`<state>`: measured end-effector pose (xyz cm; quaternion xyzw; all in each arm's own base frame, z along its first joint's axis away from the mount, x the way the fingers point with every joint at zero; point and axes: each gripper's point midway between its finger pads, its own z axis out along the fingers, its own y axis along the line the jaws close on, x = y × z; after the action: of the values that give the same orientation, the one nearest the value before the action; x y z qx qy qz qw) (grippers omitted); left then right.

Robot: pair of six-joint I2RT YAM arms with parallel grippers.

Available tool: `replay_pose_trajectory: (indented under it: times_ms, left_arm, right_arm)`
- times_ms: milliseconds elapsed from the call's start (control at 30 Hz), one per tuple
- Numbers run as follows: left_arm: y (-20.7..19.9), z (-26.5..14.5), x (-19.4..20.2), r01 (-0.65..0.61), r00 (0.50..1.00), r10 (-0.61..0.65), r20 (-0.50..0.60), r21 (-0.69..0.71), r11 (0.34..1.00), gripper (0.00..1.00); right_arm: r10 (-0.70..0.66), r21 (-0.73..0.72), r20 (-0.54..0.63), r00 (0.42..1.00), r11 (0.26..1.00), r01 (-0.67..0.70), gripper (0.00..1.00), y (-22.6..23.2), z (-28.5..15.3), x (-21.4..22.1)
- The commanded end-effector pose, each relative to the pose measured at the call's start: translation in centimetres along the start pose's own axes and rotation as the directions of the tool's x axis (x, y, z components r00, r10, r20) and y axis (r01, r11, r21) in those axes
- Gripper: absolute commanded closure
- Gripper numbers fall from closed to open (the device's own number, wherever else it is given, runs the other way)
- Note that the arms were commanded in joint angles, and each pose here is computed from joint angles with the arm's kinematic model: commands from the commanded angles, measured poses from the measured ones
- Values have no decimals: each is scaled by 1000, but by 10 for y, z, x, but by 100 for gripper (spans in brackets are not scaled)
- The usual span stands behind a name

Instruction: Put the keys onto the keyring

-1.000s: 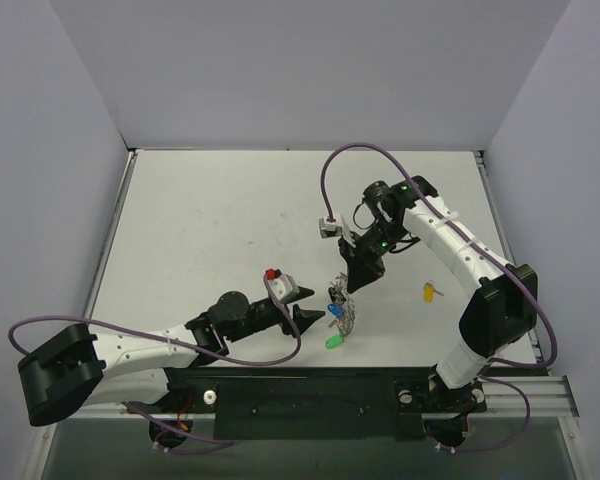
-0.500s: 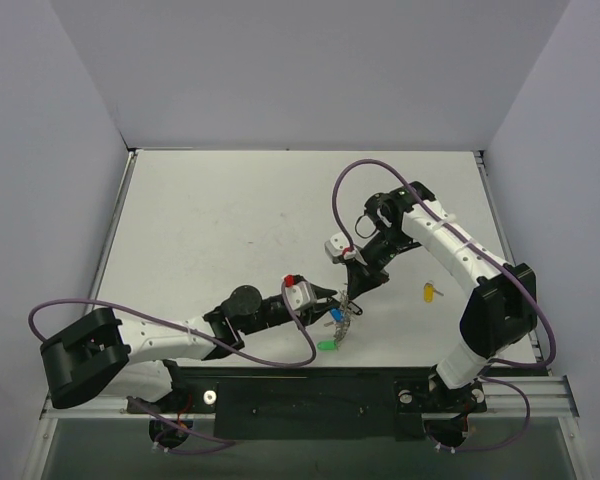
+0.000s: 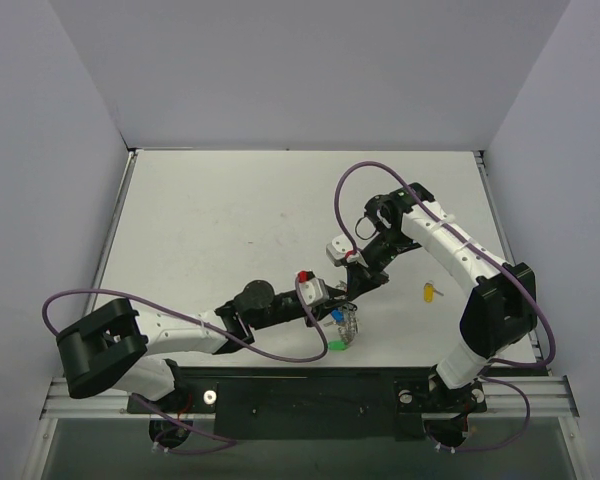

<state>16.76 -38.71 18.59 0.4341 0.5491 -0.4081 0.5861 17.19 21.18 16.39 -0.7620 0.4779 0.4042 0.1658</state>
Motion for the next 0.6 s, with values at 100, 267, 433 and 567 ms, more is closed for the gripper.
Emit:
replay_pose_trajectory:
  times_ms: [100,267,433,567]
  left_arm:
    - [1,10,-15,-4,1000,4,21,4,1000,71]
    - [1,9,-9,4,1000,-4,-2,4,1000,72]
    - [0,8,-5,11,1000,-11,-15,6,1000,72]
    - [0,9,-6,12,1000,-12,-14,6,1000,74]
  right_arm:
    - [131,-124,74,989,985,-121,100,54,-4,-27]
    - [135,-124,72,988,984,-125,100,54,-5,-26]
    - [134,-122,74,988,985,-124,100,54,-5,-27]
    - [140,-125,77,987,984,-130,100,54,-5,-26]
